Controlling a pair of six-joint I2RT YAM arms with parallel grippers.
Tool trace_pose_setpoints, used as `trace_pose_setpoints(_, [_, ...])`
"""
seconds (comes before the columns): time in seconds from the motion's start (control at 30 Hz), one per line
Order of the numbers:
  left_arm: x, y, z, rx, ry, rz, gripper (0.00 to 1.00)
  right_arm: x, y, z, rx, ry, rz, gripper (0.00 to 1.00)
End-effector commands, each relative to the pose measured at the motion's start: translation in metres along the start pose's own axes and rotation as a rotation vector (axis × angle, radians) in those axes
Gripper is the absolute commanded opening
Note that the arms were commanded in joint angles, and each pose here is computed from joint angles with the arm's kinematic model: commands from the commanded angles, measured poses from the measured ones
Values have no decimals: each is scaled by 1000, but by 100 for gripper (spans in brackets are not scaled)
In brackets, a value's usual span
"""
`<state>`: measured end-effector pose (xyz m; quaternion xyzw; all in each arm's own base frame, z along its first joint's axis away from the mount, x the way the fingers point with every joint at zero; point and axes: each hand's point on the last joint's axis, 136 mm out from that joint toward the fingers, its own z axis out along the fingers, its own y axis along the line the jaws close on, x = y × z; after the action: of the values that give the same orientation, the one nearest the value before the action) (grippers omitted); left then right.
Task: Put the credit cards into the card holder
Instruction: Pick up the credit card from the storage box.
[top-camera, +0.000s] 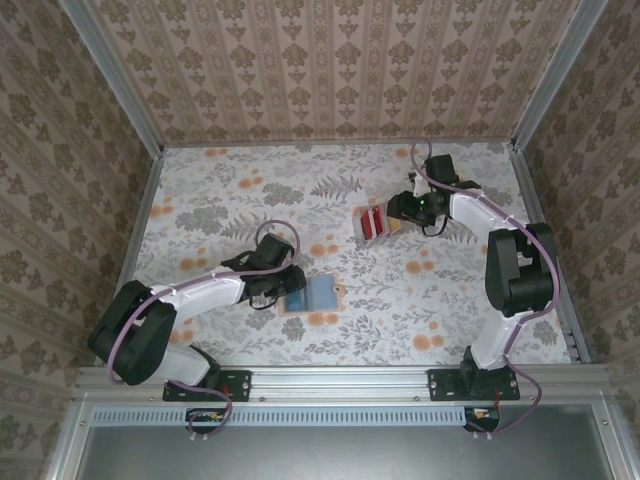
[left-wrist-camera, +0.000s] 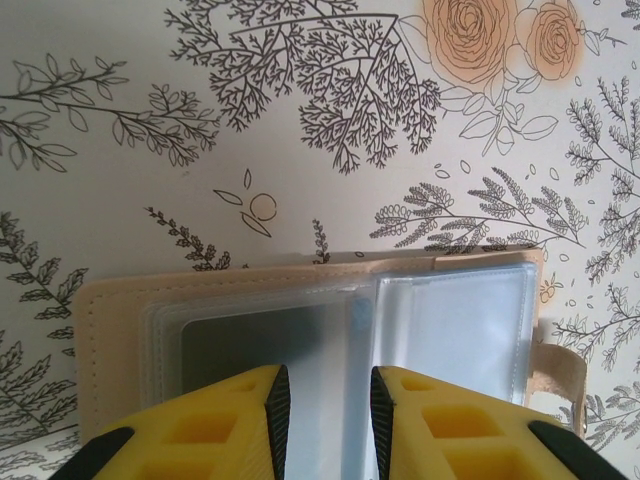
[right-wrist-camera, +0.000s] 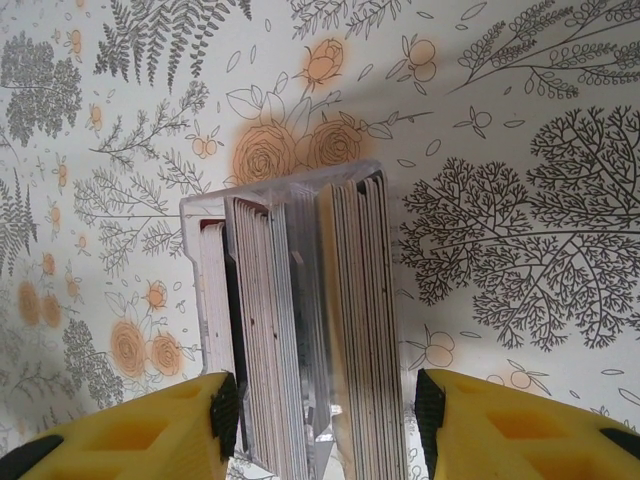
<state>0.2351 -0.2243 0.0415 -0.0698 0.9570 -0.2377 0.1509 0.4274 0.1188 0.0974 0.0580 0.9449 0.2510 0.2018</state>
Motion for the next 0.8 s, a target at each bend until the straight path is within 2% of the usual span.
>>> trace_pose_setpoints(0.0, [-5, -12, -1, 30, -6, 36, 31, -1, 12, 0, -28, 16, -13, 54])
trace_pose_setpoints(0.43, [-5, -12, -2, 28, -4, 39, 31, 3, 29, 6, -58, 37, -34, 54])
trace_pose_setpoints(0.77, [-3, -12, -3, 33, -3, 38, 31, 8, 9, 15, 48, 62, -56, 54])
